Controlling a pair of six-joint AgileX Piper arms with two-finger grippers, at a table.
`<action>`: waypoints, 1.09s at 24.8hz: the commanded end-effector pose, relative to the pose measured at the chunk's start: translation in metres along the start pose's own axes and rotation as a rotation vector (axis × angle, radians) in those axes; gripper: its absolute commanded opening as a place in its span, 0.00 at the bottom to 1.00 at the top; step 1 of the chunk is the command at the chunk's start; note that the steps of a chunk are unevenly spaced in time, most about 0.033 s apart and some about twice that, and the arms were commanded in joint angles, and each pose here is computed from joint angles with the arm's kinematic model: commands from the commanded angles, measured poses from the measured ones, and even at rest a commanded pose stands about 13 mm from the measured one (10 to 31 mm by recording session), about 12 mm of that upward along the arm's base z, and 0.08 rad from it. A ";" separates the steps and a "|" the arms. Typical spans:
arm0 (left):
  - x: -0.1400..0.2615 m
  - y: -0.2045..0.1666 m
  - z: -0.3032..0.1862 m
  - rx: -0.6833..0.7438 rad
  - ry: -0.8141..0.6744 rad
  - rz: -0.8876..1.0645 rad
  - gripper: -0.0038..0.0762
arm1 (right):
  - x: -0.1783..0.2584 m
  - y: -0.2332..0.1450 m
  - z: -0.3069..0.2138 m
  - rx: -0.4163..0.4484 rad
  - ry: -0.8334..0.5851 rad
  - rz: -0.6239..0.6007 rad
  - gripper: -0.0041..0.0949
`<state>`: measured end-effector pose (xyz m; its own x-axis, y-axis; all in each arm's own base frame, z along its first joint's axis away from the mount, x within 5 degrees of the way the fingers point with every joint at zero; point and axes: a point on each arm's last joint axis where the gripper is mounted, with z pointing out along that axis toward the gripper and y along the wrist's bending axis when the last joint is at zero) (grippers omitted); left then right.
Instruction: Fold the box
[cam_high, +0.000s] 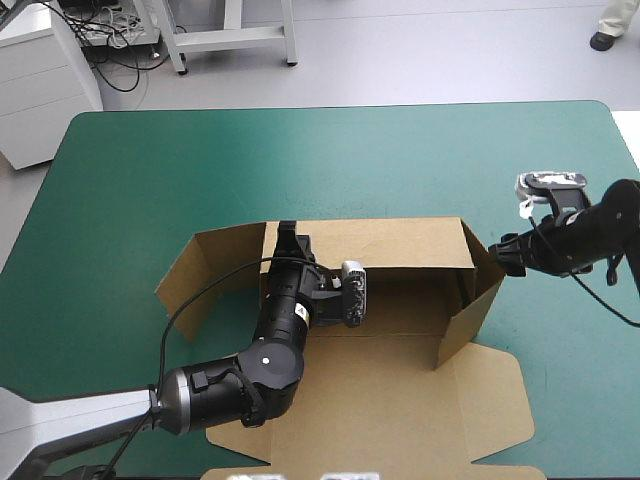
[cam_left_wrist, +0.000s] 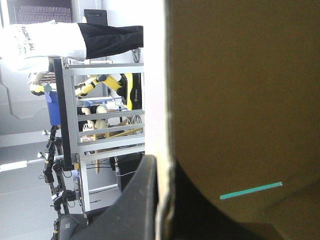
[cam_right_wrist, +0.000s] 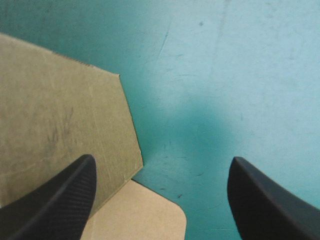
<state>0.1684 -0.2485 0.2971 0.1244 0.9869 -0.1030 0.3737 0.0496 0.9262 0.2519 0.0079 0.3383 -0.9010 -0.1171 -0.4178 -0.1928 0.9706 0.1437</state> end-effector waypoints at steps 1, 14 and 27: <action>0.000 0.011 -0.007 -0.015 -0.030 -0.047 0.01 | 0.011 0.009 -0.014 -0.034 -0.093 -0.054 0.72; 0.000 0.011 -0.007 -0.015 -0.030 -0.050 0.01 | 0.049 0.021 -0.019 -0.073 -0.126 -0.069 0.72; 0.000 0.011 -0.007 -0.012 -0.029 -0.056 0.01 | 0.060 0.034 -0.001 -0.227 -0.213 -0.237 0.72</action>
<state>0.1684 -0.2485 0.2971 0.1226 0.9866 -0.1074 0.3743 0.0542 0.9257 0.1892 0.0310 0.3054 -0.7797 -0.2796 -0.5603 -0.4622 0.8607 0.2136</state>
